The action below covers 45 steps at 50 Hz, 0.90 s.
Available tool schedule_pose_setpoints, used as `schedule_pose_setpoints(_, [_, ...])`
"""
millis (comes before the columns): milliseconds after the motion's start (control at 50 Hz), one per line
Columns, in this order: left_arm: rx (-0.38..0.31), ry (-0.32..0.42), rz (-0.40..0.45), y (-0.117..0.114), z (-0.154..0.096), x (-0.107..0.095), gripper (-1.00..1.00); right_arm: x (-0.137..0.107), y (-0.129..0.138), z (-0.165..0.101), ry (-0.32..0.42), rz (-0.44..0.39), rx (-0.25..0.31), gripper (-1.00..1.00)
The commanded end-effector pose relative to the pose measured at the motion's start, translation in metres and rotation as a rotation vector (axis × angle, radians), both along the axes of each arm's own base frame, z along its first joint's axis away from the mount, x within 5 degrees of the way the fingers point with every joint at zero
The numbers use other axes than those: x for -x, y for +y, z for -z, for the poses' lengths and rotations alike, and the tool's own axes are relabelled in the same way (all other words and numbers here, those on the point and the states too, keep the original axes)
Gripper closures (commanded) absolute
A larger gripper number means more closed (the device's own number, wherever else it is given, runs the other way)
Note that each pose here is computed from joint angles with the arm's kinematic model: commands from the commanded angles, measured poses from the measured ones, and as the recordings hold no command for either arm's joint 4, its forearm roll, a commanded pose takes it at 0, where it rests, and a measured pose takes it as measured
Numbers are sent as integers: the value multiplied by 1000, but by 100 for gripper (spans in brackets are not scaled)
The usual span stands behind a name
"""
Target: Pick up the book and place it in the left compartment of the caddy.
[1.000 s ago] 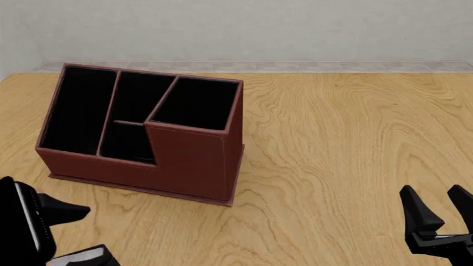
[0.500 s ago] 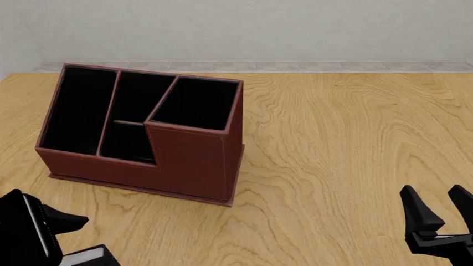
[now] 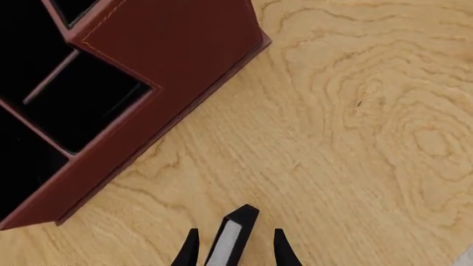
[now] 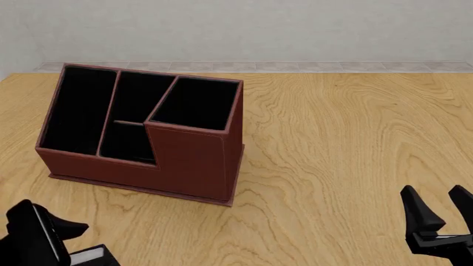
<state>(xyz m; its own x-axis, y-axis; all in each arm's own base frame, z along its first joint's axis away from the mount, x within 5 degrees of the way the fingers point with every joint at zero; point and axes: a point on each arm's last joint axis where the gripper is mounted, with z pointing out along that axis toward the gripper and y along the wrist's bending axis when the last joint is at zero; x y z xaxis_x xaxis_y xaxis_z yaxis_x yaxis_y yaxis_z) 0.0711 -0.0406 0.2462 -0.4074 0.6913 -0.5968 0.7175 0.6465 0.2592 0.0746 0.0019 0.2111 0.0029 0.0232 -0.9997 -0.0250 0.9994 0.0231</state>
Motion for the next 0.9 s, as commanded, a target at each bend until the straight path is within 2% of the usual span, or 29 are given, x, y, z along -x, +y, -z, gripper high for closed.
schedule_pose_setpoints(20, [-13,-1,-14,2,8,-1,-100,0,0,0,-1,1,0,-100])
schedule_pose_setpoints(900, [-10,32,-27,-1,28,-6,-100,0,0,0,0,4,4,-100])
